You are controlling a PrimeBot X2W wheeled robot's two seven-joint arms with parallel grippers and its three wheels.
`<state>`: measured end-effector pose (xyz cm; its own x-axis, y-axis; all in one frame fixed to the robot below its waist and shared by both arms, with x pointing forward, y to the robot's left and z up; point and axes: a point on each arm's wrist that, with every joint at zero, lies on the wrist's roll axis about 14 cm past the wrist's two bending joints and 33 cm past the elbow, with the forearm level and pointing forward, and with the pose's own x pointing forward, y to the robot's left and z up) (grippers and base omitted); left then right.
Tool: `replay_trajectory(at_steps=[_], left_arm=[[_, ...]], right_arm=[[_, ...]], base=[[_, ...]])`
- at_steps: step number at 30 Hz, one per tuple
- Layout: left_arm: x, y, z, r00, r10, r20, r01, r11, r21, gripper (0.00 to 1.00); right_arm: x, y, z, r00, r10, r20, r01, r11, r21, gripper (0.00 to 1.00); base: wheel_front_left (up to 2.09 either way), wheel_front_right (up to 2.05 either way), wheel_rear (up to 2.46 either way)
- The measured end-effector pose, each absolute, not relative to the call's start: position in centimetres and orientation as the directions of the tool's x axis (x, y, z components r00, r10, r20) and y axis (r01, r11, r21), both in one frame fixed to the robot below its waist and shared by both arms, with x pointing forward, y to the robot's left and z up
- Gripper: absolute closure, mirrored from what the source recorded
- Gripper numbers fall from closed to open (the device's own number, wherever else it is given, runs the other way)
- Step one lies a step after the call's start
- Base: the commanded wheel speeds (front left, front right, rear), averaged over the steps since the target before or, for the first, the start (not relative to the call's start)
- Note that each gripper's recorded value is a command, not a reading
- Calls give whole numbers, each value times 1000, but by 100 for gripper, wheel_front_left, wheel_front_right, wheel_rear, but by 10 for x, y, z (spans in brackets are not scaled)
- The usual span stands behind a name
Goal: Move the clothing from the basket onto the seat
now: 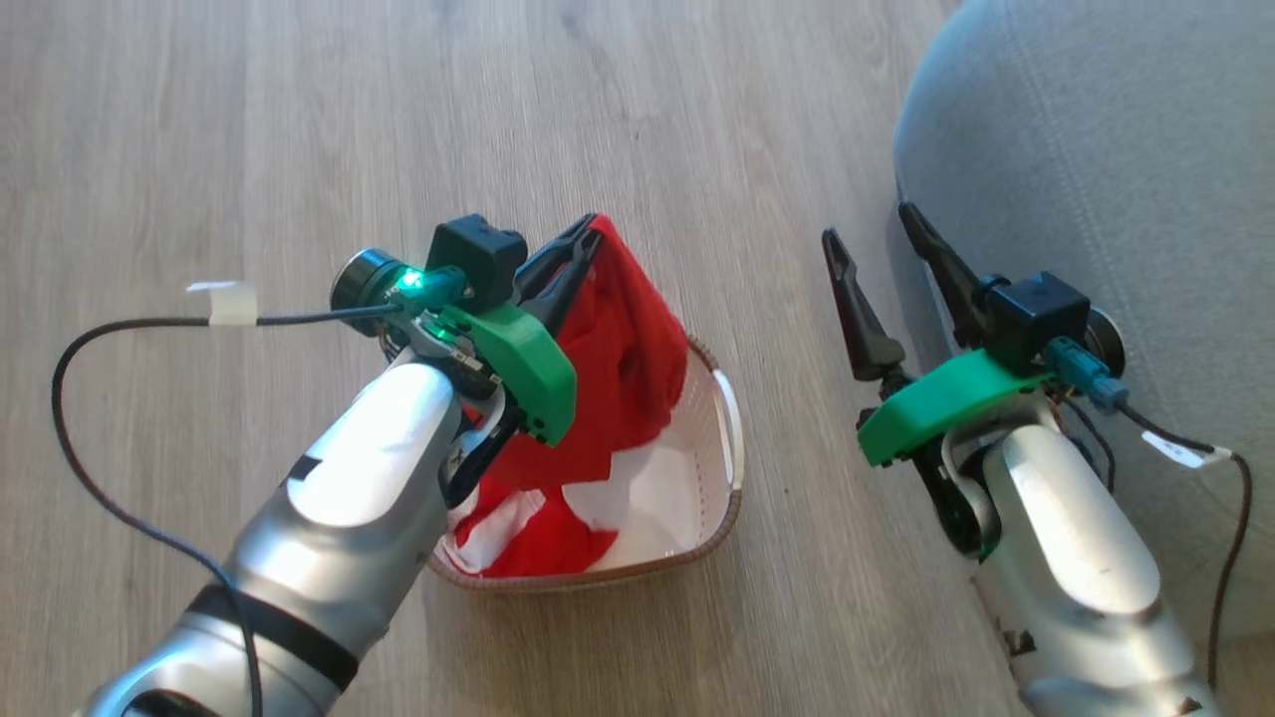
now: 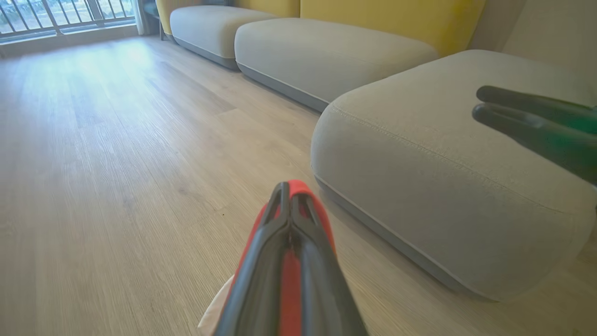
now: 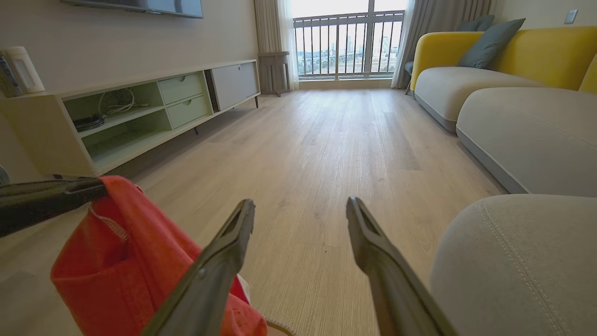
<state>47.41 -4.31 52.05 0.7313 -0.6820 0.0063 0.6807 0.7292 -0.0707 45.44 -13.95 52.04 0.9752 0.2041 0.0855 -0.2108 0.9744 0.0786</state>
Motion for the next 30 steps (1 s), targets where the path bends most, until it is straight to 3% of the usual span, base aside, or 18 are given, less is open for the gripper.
replay_trajectory(at_steps=[15,24,30], left_arm=[[470,-68,619,677,-698,234,718,696,-4,100],[462,-78,631,648,-715,263,740,672,6,100],[452,-85,635,621,-736,270,761,649,18,100]], right_arm=[[434,-140,526,975,205,90,-212,974,77,0],[426,-94,516,938,341,55,-345,936,71,0],[442,-84,525,923,379,60,-381,924,27,0]], base=[[0,0,0],[0,0,0],[0,0,0]])
